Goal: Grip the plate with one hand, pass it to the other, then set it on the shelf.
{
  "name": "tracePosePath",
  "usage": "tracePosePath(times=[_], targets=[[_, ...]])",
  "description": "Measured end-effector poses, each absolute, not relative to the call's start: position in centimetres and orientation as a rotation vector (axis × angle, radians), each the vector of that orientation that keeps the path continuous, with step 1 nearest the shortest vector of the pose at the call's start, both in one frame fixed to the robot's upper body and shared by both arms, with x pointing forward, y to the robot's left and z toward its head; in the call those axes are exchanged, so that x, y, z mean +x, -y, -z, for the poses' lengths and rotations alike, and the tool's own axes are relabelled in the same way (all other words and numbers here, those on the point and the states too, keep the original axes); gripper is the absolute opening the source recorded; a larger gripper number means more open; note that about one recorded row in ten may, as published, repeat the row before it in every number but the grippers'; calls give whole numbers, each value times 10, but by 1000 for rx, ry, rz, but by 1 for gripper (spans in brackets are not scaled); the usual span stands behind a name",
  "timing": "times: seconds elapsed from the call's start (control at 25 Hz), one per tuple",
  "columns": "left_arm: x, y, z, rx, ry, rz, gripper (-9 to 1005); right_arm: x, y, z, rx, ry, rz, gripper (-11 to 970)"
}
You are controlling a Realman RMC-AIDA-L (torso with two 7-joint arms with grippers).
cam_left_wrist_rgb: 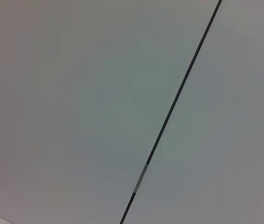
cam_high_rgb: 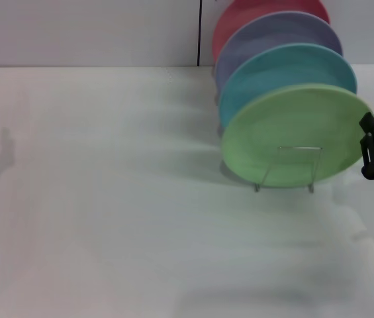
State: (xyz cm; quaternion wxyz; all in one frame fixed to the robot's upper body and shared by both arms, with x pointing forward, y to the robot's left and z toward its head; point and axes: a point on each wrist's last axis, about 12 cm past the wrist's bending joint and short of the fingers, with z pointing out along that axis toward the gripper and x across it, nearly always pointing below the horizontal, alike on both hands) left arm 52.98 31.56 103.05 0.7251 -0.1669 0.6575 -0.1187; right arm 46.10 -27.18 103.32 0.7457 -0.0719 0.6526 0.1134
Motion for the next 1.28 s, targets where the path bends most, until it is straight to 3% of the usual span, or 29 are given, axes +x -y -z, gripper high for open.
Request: tracePosePath(times=[1.28], targets=[[530, -320, -1033, -363, -1445, 284, 721, 449, 274, -1049, -170, -1278, -395, 260]])
